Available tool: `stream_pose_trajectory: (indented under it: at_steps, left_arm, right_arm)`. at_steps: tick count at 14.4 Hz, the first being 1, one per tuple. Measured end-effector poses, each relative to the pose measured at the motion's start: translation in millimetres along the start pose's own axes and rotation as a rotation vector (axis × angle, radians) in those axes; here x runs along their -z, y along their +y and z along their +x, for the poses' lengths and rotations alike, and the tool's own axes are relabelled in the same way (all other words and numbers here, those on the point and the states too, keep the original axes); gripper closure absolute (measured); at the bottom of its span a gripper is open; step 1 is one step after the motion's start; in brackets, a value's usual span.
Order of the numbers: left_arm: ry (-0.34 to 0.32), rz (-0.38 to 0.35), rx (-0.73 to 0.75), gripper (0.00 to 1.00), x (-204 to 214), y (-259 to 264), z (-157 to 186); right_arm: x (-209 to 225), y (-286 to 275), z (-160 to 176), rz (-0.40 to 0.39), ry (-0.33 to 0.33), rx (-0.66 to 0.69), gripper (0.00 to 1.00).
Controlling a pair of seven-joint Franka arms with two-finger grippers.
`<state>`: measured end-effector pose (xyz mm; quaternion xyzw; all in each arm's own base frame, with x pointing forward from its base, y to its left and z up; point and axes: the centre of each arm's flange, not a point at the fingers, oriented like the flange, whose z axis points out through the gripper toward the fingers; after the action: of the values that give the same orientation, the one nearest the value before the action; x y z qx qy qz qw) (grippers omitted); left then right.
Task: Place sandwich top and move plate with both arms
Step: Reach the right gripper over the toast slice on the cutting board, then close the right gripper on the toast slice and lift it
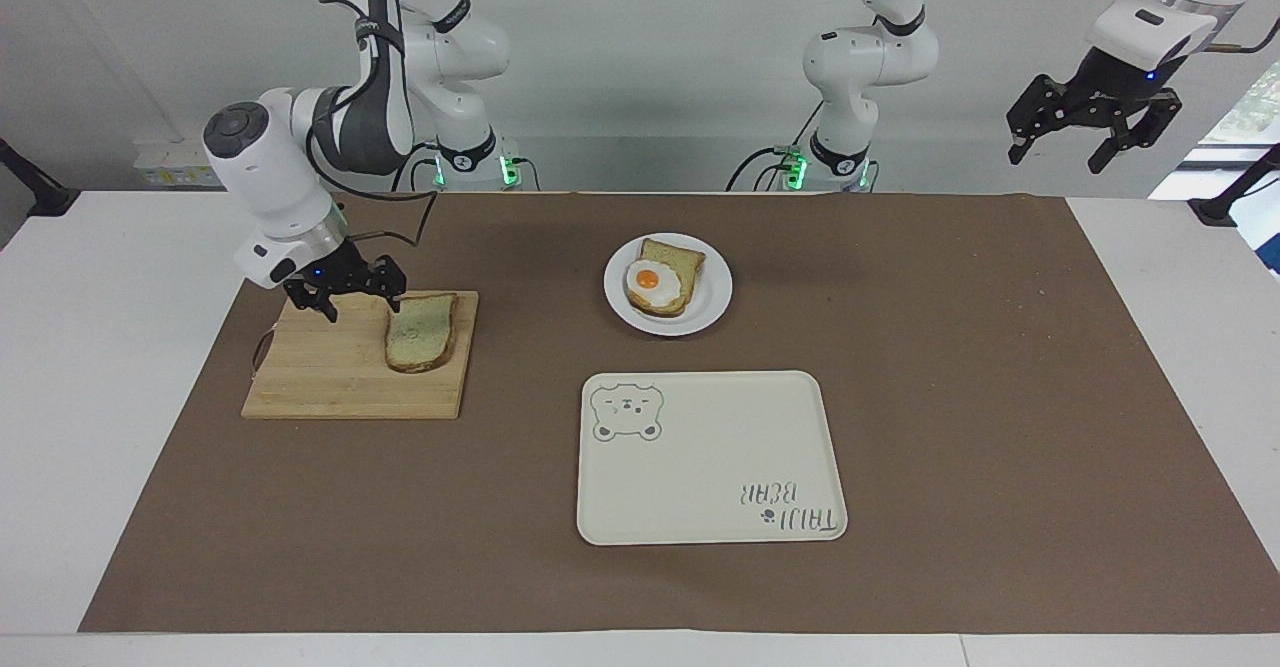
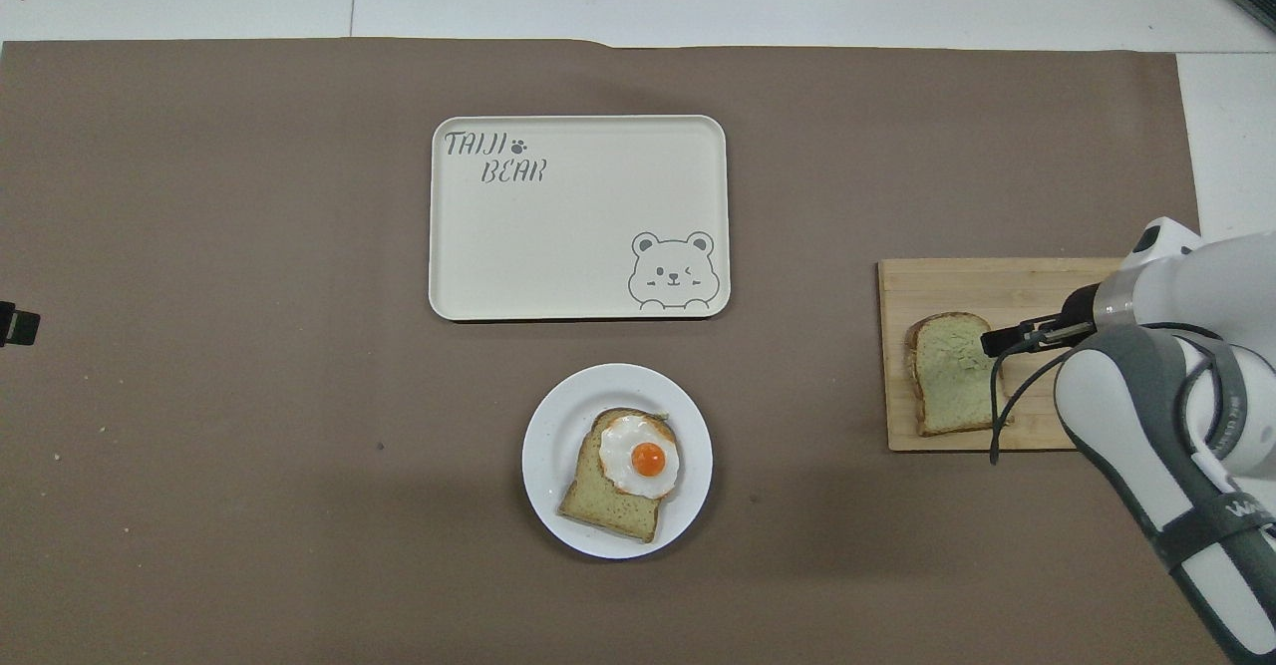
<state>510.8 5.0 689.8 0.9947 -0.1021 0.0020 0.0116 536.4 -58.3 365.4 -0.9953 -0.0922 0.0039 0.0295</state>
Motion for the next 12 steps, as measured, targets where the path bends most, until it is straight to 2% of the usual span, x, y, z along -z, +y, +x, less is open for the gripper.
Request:
stream_pose_trajectory:
  at_steps: [4,8,12]
  left_arm:
    - [0.0,0.0,0.0,0.0,0.0,0.0,0.0]
    - [0.0,0.0,0.0,0.0,0.0,0.0,0.0]
    - [0.0,0.0,0.0,0.0,0.0,0.0,0.0]
  right_arm:
    - [-17.7,5.4,-1.9,0.004,-0.025,0.003,0.0]
    - [-35.0,5.5,-6.2,0.047,-0.01,-0.037,0.0]
    - [-49.3,7.3,-5.3,0.05,-0.013,-0.044,0.0]
